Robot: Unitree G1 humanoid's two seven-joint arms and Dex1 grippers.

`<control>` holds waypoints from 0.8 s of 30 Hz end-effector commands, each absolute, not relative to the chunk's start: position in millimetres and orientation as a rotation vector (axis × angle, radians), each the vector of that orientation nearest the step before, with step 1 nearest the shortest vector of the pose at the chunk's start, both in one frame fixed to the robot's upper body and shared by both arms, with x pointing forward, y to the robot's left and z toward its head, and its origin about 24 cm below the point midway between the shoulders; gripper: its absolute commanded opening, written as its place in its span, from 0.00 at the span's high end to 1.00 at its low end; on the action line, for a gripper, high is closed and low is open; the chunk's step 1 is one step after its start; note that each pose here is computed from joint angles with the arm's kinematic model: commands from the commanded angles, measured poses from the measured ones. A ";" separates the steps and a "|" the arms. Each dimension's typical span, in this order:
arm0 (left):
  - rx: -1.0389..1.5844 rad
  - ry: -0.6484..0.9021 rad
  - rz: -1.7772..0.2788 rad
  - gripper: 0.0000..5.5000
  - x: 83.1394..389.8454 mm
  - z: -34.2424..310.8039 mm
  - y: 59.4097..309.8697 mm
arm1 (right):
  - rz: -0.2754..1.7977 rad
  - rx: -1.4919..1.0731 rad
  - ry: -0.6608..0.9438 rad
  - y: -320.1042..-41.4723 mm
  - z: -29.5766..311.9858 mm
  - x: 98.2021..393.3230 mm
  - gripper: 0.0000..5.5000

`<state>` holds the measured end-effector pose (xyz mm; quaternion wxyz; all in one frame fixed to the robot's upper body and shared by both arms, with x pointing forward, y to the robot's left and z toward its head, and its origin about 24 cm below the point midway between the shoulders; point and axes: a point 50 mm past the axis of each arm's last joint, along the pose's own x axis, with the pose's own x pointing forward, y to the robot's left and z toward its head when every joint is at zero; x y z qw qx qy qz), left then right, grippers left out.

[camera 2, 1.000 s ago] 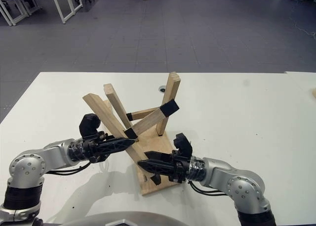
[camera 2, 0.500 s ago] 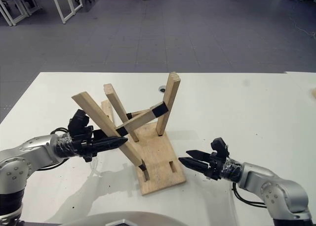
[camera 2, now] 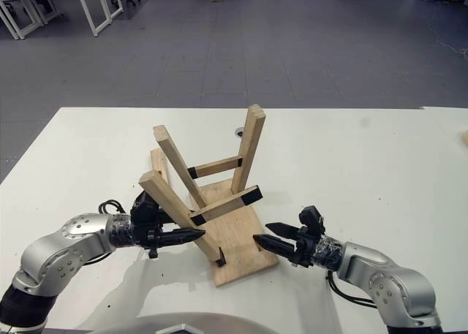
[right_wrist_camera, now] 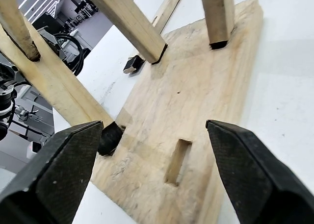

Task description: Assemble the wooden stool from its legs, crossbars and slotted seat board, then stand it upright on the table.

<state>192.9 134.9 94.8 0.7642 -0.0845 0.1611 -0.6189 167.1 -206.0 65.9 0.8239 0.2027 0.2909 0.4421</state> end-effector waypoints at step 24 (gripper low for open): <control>0.577 0.679 -1.265 0.63 174.4 7.2 173.3 | 0.732 0.234 0.702 -223.4 29.9 160.0 0.30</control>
